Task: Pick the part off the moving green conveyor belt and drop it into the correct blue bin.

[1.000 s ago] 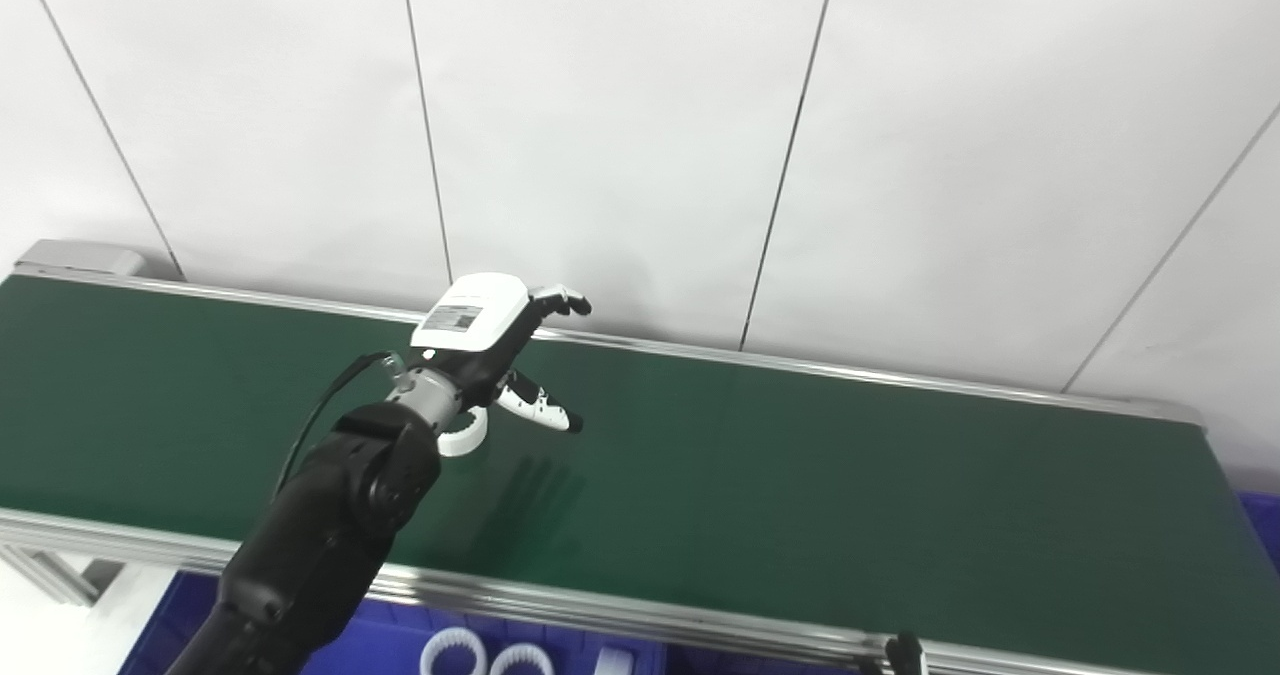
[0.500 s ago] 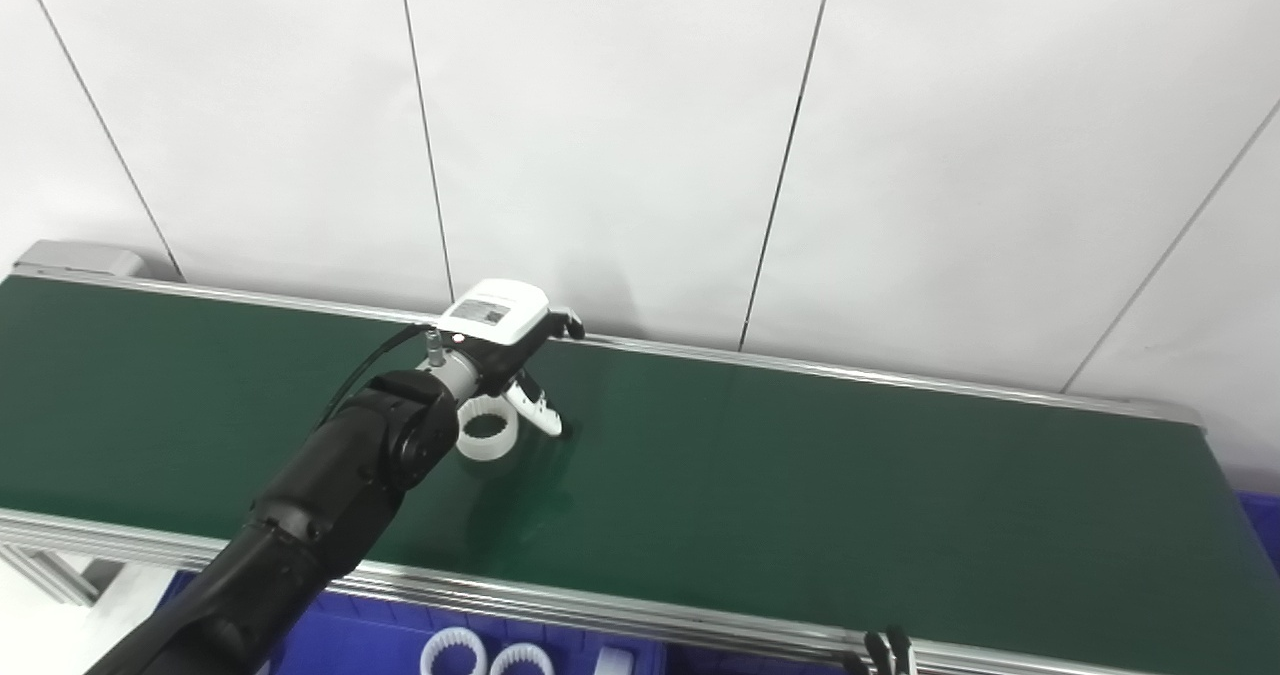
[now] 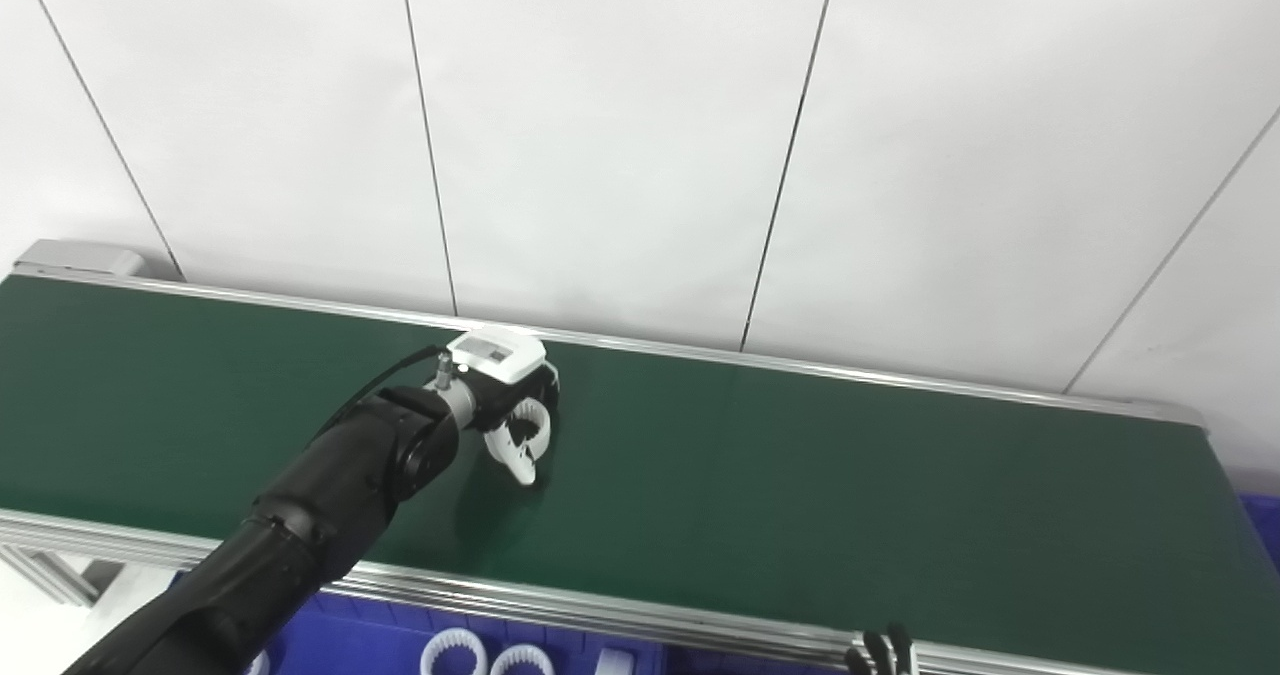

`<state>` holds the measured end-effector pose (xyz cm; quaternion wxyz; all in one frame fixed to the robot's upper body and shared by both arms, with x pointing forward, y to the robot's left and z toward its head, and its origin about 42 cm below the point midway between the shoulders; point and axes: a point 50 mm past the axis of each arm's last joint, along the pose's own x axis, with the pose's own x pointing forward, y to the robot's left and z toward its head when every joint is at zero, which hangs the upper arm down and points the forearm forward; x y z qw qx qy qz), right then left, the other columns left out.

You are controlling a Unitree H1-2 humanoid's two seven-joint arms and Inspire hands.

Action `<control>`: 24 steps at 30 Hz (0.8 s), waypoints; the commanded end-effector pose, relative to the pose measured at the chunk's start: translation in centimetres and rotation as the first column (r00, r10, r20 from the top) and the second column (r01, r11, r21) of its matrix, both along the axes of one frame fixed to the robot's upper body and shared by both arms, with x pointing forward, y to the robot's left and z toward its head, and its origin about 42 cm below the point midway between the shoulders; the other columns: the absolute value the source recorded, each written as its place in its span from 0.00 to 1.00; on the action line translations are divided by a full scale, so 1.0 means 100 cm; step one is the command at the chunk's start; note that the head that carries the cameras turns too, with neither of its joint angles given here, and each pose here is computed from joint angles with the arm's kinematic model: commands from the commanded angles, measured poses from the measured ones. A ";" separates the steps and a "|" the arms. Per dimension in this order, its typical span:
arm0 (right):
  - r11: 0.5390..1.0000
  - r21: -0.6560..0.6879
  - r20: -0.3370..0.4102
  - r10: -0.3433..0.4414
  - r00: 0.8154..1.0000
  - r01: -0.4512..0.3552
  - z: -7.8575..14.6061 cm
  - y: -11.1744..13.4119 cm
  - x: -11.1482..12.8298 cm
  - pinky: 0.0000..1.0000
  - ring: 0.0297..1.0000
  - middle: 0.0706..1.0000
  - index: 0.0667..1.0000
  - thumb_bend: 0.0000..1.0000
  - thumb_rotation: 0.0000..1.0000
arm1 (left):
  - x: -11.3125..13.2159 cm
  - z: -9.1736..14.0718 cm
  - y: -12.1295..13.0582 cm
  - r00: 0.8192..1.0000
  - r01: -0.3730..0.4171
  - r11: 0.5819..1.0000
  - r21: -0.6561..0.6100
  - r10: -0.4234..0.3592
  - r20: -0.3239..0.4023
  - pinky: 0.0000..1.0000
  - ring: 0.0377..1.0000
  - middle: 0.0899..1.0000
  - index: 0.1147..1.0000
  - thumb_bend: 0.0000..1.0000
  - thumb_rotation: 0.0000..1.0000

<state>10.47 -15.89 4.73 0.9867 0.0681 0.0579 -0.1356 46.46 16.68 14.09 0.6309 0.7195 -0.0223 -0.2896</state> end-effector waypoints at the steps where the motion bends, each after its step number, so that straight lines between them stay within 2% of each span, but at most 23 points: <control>1: 1.000 0.021 0.031 -0.013 0.999 0.012 0.011 0.006 0.001 0.90 0.92 0.95 1.00 0.75 1.00 | 0.016 0.024 -0.001 0.996 -0.003 1.000 0.024 0.001 0.088 0.77 0.76 0.70 0.65 0.88 0.33; 3: 1.000 0.021 0.030 -0.013 0.999 0.012 0.012 0.006 -0.001 0.90 0.92 0.94 1.00 0.75 1.00 | 0.015 0.016 -0.001 0.988 0.000 1.000 0.024 -0.003 0.154 0.74 0.73 0.68 0.63 0.88 0.30; 5: 1.000 0.025 0.028 -0.012 1.000 0.011 0.013 0.006 -0.001 0.90 0.92 0.94 1.00 0.76 1.00 | 0.013 0.006 -0.001 0.971 0.005 1.000 0.015 -0.009 0.239 0.69 0.68 0.64 0.61 0.87 0.26; 7: 1.000 0.030 0.030 -0.011 0.999 0.010 0.014 0.007 -0.002 0.90 0.92 0.94 1.00 0.75 1.00 | 0.012 -0.003 -0.001 0.957 0.008 1.000 -0.010 -0.005 0.290 0.67 0.66 0.61 0.60 0.81 0.22; 8: 0.999 0.033 0.029 -0.012 1.000 0.011 0.014 0.007 -0.003 0.90 0.92 0.94 1.00 0.76 1.00 | 0.013 -0.008 -0.002 0.957 0.006 1.000 -0.016 -0.001 0.291 0.68 0.65 0.59 0.59 0.74 0.21; 9: 0.999 0.034 0.028 -0.012 1.000 0.012 0.015 0.007 -0.003 0.89 0.92 0.94 1.00 0.76 1.00 | 0.014 -0.012 -0.003 0.960 0.004 1.000 -0.018 0.001 0.281 0.69 0.65 0.59 0.59 0.73 0.21; 10: 0.999 0.034 0.027 -0.012 1.000 0.011 0.015 0.007 -0.003 0.89 0.91 0.94 1.00 0.76 1.00 | 0.015 -0.016 -0.004 0.964 0.002 1.000 -0.020 0.003 0.267 0.69 0.64 0.57 0.50 0.60 0.13; 12: 0.999 0.035 0.027 -0.010 1.000 0.009 0.016 0.008 -0.004 0.89 0.91 0.93 0.99 0.76 1.00 | 0.015 -0.021 -0.006 0.970 0.003 0.999 -0.036 0.006 0.243 0.68 0.61 0.51 0.45 0.54 0.09; 13: 0.999 0.037 0.025 -0.011 1.000 0.010 0.017 0.009 -0.005 0.89 0.91 0.93 0.99 0.77 1.00 | 0.016 -0.024 -0.007 0.973 0.004 0.999 -0.042 0.006 0.229 0.68 0.59 0.50 0.44 0.53 0.08; 14: 0.999 0.041 0.024 -0.013 1.000 0.012 0.018 0.009 -0.005 0.89 0.91 0.93 0.99 0.78 1.00 | 0.016 -0.028 -0.009 0.979 0.001 0.999 -0.043 0.008 0.202 0.65 0.51 0.45 0.43 0.52 0.07; 15: 0.999 0.044 0.024 -0.015 1.000 0.014 0.018 0.009 -0.006 0.88 0.91 0.93 0.99 0.78 1.00 | 0.016 -0.030 -0.011 0.984 -0.001 0.999 -0.043 0.009 0.178 0.66 0.48 0.43 0.43 0.52 0.07; 17: 0.999 0.046 0.023 -0.016 1.000 0.015 0.019 0.009 -0.006 0.88 0.90 0.92 0.99 0.78 1.00 | 0.016 -0.032 -0.015 0.989 0.001 0.999 -0.045 0.006 0.149 0.66 0.45 0.39 0.47 0.51 0.01; 24: 0.998 0.057 0.027 -0.015 1.000 0.014 0.020 0.011 -0.006 0.86 0.88 0.92 1.00 0.77 1.00 | 0.015 -0.027 -0.025 0.996 -0.007 0.992 -0.127 0.018 0.089 0.61 0.46 0.39 0.47 0.51 0.00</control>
